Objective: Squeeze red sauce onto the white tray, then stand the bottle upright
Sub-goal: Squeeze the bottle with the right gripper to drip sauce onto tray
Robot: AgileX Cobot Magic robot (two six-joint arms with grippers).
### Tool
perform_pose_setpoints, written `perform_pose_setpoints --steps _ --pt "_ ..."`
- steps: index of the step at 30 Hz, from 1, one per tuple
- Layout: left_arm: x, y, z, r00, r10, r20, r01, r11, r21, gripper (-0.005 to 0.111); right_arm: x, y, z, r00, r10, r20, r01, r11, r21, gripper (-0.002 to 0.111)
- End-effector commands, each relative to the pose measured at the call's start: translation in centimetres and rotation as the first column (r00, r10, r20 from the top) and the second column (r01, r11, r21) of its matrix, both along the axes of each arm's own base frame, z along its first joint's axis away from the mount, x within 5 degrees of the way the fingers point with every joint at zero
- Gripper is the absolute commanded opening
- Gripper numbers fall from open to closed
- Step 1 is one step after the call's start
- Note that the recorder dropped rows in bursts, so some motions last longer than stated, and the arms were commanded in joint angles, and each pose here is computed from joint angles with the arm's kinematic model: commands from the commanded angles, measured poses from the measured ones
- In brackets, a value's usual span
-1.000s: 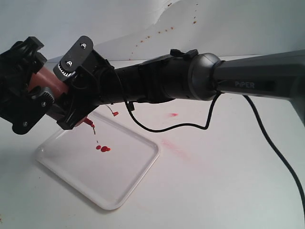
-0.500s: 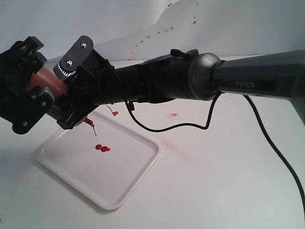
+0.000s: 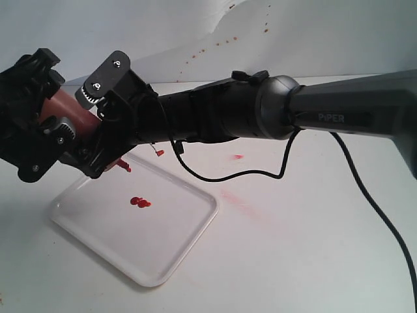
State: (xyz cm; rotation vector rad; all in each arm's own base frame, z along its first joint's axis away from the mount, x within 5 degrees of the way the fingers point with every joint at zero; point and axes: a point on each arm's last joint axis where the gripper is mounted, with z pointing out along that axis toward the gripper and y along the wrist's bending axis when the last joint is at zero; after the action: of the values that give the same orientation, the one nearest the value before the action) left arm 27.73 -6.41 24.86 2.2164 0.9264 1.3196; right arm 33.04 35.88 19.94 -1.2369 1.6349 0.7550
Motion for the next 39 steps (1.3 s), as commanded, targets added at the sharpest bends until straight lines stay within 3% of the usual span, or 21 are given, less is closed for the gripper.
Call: perform_pose_setpoints --steps 1,5,9,13,14,31,33,34,35,37,39 --pt "-0.01 -0.08 0.82 0.999 0.015 0.029 -0.014 0.999 -0.029 0.000 0.10 -0.03 0.11 1.000 -0.026 -0.003 0.026 1.000 0.000 0.105" --pt "-0.01 -0.08 0.82 0.999 0.015 0.029 -0.014 0.999 -0.029 0.000 0.21 -0.10 0.07 0.999 -0.031 0.016 0.031 0.999 -0.013 0.093" --pt "-0.01 -0.08 0.82 0.999 0.015 0.029 -0.014 0.999 -0.029 0.000 0.20 -0.09 0.07 0.999 -0.026 0.024 0.026 1.000 -0.014 0.054" --pt "-0.01 -0.08 0.82 0.999 0.015 0.029 -0.014 0.999 -0.029 0.000 0.20 -0.09 0.07 0.999 -0.026 0.024 0.026 1.000 -0.014 0.004" --pt "-0.01 -0.08 0.82 0.999 0.015 0.029 -0.014 0.999 -0.029 0.000 0.17 -0.07 0.08 1.000 -0.024 0.021 0.024 1.000 -0.012 0.000" --pt "-0.01 -0.08 0.82 0.999 0.016 0.029 -0.015 0.999 -0.031 0.000 0.17 -0.07 0.08 1.000 -0.024 0.021 0.024 1.000 -0.012 0.002" --pt "-0.01 -0.08 0.82 0.999 0.016 0.029 -0.015 0.999 -0.031 0.000 0.17 -0.07 0.08 1.000 -0.024 0.021 0.024 1.000 -0.012 0.014" --pt "-0.01 -0.08 0.82 0.999 0.017 0.029 -0.016 0.999 -0.033 0.000 0.17 -0.07 0.08 1.000 -0.024 0.021 0.024 1.000 -0.012 0.030" --pt "-0.01 -0.08 0.82 0.999 0.019 0.028 -0.018 0.999 -0.037 0.000 0.17 -0.07 0.08 1.000 -0.024 0.021 0.024 1.000 -0.012 0.037" --pt "-0.01 -0.08 0.82 0.999 0.023 0.028 -0.021 0.999 -0.043 0.000 0.17 -0.07 0.08 1.000 -0.024 0.021 0.024 1.000 -0.012 0.069" --pt "-0.01 -0.08 0.82 0.999 0.023 0.028 -0.021 0.999 -0.043 0.000 0.17 -0.07 0.08 1.000 -0.024 0.021 0.024 1.000 -0.012 0.090"
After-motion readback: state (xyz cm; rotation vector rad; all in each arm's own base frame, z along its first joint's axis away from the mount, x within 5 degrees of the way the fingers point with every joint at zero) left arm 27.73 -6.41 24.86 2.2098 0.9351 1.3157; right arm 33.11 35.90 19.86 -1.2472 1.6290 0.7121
